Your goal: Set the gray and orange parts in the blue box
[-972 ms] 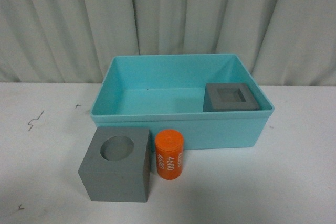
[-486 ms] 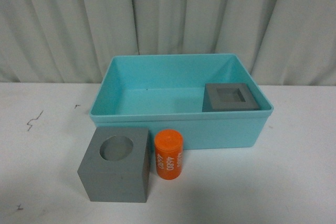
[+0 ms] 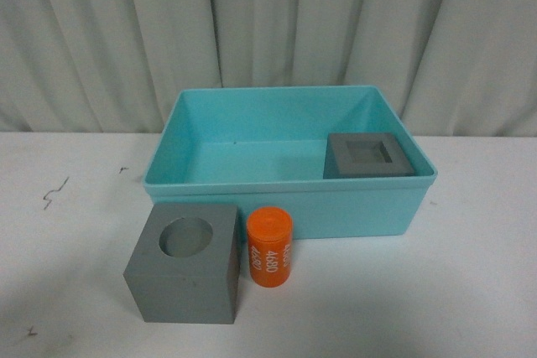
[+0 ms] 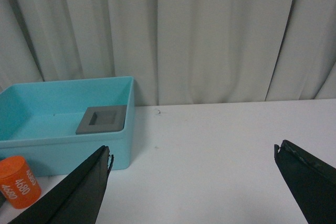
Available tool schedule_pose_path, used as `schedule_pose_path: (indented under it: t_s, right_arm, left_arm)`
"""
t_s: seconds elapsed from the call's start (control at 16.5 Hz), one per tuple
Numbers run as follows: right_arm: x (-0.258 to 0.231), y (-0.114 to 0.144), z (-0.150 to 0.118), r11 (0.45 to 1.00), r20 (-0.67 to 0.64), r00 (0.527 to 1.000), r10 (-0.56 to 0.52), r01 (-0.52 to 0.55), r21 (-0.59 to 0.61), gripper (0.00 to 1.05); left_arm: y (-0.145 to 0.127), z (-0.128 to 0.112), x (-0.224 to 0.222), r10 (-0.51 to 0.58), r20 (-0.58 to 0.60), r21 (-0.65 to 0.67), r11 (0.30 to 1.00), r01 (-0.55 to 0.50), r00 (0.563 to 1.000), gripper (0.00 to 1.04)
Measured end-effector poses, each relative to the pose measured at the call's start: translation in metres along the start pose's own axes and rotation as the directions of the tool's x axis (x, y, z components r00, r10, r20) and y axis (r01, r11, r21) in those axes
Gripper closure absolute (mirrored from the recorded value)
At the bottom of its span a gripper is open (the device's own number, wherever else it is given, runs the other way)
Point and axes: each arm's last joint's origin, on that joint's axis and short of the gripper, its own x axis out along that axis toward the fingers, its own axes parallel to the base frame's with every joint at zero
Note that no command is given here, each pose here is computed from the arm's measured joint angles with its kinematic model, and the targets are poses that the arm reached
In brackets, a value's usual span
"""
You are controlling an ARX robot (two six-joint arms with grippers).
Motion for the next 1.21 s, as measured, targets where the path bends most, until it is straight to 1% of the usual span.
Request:
schedule_pose_path:
  t_s: [0.06, 0.12, 0.18, 0.24, 0.36, 0.49, 0.55, 0.67, 0.73, 1.03, 1.21]
  right_arm:
    - [0.0, 0.0, 0.0, 1.0, 0.0, 1.0, 0.0, 0.0, 0.0, 0.06]
    - [0.0, 0.0, 0.0, 1.0, 0.001, 1.0, 0.0, 0.0, 0.0, 0.06]
    - [0.0, 0.0, 0.0, 1.0, 0.0, 1.0, 0.0, 0.0, 0.0, 0.06]
    - [0.0, 0.0, 0.0, 1.0, 0.0, 1.0, 0.0, 0.0, 0.0, 0.06]
    - [0.0, 0.0, 0.0, 1.0, 0.0, 1.0, 0.0, 0.0, 0.0, 0.06]
    - [0.0, 0.0, 0.0, 1.0, 0.0, 1.0, 0.0, 0.0, 0.0, 0.06]
    - [0.0, 0.0, 0.0, 1.0, 0.0, 1.0, 0.0, 0.0, 0.0, 0.06]
    - [0.0, 0.0, 0.0, 1.0, 0.0, 1.0, 0.0, 0.0, 0.0, 0.06]
    - [0.0, 0.0, 0.0, 1.0, 0.0, 1.0, 0.0, 0.0, 0.0, 0.06]
    - [0.0, 0.0, 0.0, 1.0, 0.0, 1.0, 0.0, 0.0, 0.0, 0.06]
    - [0.0, 0.0, 0.0, 1.0, 0.0, 1.0, 0.0, 0.0, 0.0, 0.06]
  left_arm:
    - [-0.007, 0.016, 0.015, -0.051, 0.03, -0.016, 0.999, 0.052, 0.998, 0.07]
    - [-0.014, 0.024, 0.036, -0.074, 0.023, -0.017, 0.997, 0.074, 0.997, 0.07]
    - [-0.024, 0.026, 0.062, -0.127, -0.02, -0.025, 0.992, 0.127, 0.992, 0.07]
    - [-0.031, 0.026, 0.086, -0.138, -0.065, -0.026, 0.99, 0.137, 0.988, 0.07]
    - [-0.045, 0.017, 0.138, -0.157, -0.192, -0.028, 0.988, 0.155, 0.969, 0.07]
    - [-0.052, -0.003, 0.176, -0.14, -0.327, -0.021, 0.99, 0.141, 0.935, 0.07]
    - [-0.053, -0.013, 0.187, -0.131, -0.377, -0.012, 0.991, 0.137, 0.917, 0.07]
    - [-0.058, -0.028, 0.195, -0.138, -0.437, 0.011, 0.987, 0.159, 0.889, 0.07]
    - [-0.059, -0.031, 0.198, -0.133, -0.452, 0.028, 0.986, 0.163, 0.882, 0.07]
    - [-0.058, -0.038, 0.201, -0.113, -0.49, 0.096, 0.979, 0.182, 0.865, 0.07]
    - [-0.057, -0.046, 0.203, -0.106, -0.512, 0.112, 0.976, 0.189, 0.852, 0.07]
